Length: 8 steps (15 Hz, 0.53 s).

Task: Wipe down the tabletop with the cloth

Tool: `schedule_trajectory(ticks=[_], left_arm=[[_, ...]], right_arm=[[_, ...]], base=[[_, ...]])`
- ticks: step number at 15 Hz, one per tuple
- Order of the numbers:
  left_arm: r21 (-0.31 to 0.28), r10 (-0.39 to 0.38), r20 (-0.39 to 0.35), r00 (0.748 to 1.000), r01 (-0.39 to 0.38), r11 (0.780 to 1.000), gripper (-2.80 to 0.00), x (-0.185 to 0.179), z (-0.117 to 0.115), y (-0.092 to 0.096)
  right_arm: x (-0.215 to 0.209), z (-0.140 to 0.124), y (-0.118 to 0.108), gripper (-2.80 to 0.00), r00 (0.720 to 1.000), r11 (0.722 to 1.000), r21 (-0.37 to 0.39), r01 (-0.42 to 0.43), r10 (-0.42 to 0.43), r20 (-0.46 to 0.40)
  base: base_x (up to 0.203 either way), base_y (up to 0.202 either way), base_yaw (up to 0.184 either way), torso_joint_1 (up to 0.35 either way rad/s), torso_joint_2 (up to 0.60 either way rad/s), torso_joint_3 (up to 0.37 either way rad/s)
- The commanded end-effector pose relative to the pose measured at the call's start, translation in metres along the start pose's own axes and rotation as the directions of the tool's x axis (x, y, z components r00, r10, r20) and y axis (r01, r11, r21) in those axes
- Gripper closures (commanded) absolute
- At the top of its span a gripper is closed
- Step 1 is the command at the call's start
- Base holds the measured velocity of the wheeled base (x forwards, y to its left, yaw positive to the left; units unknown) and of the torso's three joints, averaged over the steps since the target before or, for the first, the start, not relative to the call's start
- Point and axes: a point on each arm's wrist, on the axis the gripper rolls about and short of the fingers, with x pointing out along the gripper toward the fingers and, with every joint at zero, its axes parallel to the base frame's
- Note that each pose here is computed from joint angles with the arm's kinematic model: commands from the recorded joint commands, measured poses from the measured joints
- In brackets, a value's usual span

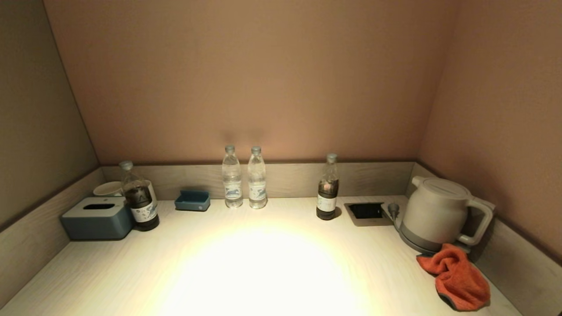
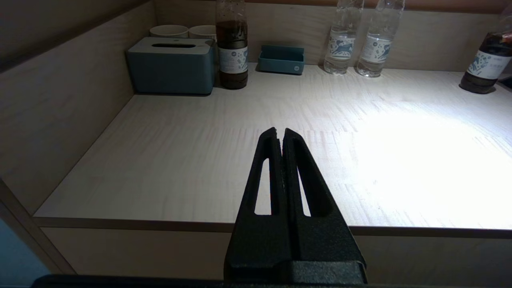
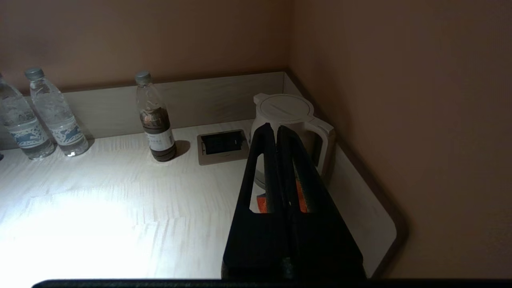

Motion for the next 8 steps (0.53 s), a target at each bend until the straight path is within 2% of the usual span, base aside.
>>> schedule_trajectory(ticks=[1,3,5,8], left_arm=[[-0.001,0.001,0.000,1.000,-0.001,1.000,0.00,0.000,0.000,0.000],[-0.001,0.001,0.000,1.000,-0.001,1.000,0.00,0.000,0.000,0.000],[-0.001,0.001,0.000,1.000,-0.001,1.000,0.00,0.000,0.000,0.000],[-0.001,0.001,0.000,1.000,-0.001,1.000,0.00,0.000,0.000,0.000]], right_arm=[[-0.020,-0.006,-0.003,0.00,0.999,1.000,0.006,0.018,-0.018,0.040],[-0.049,-0.017,-0.008,0.00,0.995,1.000,0.015,0.012,-0.014,0.098],[-0.063,-0.028,-0.010,0.00,0.995,1.000,0.016,0.003,-0.004,0.098],[-0.088,-0.048,-0.014,0.00,0.988,1.000,0.026,-0.016,0.012,0.154]], base=[[0.000,0.000,0.000,0.000,0.00,0.000],[0.000,0.000,0.000,0.000,0.00,0.000],[0.000,0.000,0.000,0.000,0.00,0.000],[0.000,0.000,0.000,0.000,0.00,0.000]])
